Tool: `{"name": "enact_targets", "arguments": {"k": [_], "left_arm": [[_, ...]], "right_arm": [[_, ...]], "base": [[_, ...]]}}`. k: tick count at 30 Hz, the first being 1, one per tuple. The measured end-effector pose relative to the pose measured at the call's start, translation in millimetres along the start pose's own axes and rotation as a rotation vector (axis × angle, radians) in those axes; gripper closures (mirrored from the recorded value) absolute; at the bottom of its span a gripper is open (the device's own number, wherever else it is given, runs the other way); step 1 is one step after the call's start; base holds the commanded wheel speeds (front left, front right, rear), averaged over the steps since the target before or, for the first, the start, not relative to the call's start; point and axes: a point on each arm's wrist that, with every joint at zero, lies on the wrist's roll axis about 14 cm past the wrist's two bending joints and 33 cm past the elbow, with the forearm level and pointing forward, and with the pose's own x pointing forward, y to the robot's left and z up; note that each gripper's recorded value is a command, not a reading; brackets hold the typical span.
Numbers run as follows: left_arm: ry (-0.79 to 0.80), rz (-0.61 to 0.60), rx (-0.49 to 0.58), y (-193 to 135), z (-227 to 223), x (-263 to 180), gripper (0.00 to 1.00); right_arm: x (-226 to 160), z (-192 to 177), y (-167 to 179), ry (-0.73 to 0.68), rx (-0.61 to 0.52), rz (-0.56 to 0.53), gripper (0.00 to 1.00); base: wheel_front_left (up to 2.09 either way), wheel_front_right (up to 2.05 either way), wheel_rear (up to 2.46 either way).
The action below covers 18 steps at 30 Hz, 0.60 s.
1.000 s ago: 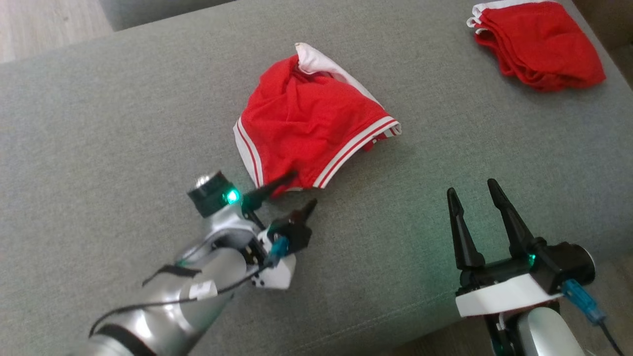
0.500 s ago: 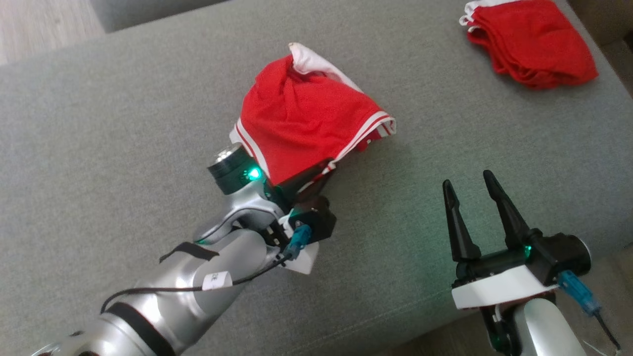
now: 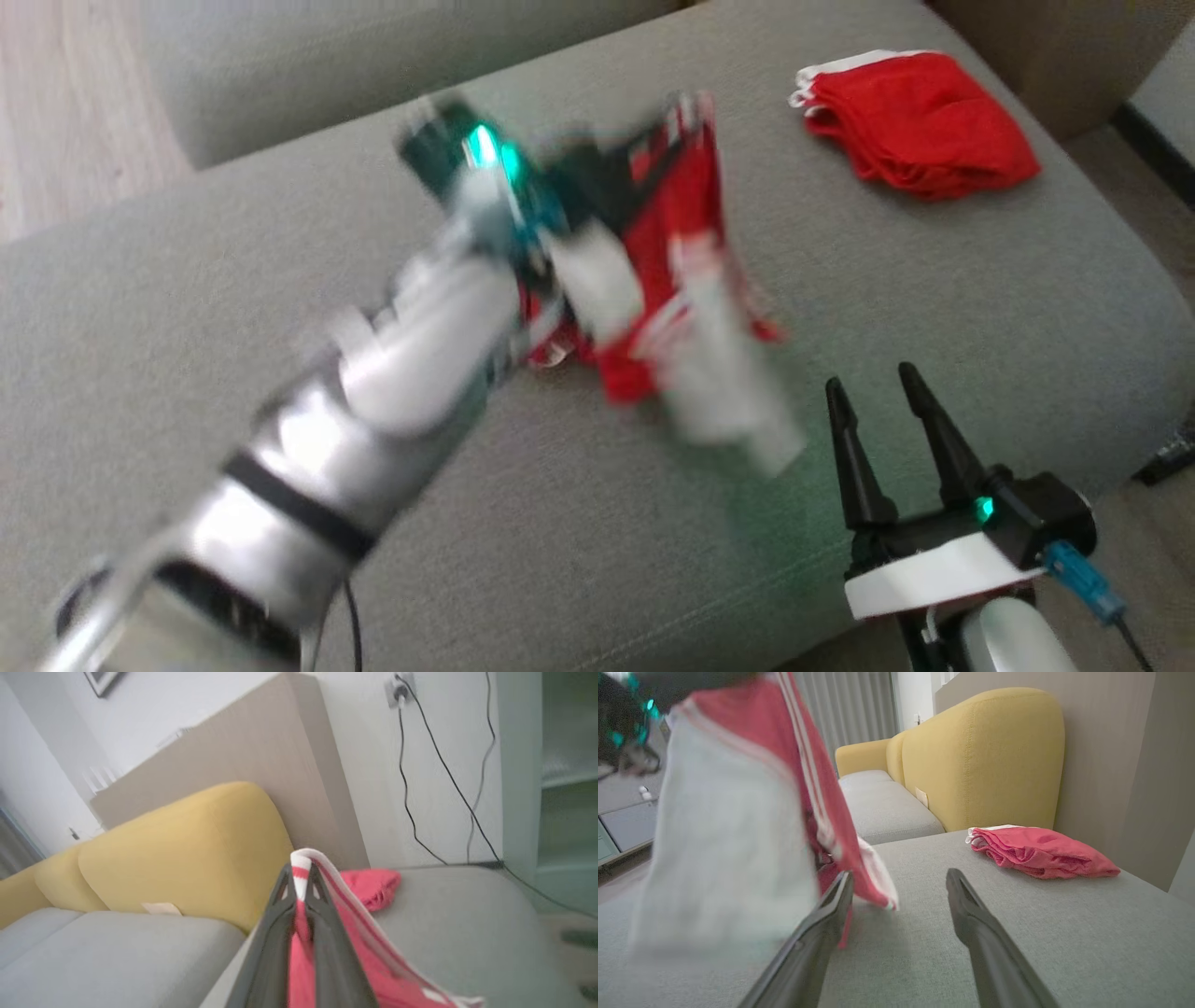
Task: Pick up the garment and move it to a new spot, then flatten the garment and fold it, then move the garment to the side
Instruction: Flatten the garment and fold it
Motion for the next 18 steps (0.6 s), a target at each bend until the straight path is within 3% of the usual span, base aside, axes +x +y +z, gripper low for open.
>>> {"name": "enact_targets", "arguments": {"k": [5, 10, 14, 18], "left_arm": [[-0.15, 0.107, -0.032, 55, 80, 30, 1.0], [-0.303, 0.223, -0.114, 98, 154, 29, 1.0], [-0.241, 0.313, -0.217, 111, 125, 8, 1.0], [0.002, 0.464, -0.366, 107, 10, -52, 1.0]], "right_arm": [[-14, 5, -4, -0.021, 0.017, -0.02, 0.0], [-26, 7, -11, -0.039, 0.027, -0.045, 0.0], [-25, 10, -11, -0.049, 0.028, -0.04, 0.0], [-16, 12, 2, -0.056, 0.023, 0.01, 0.0]], "base": [[0.0, 0.0, 0.0], [0.0, 0.0, 0.0], [0.0, 0.0, 0.0], [0.0, 0.0, 0.0]]}}
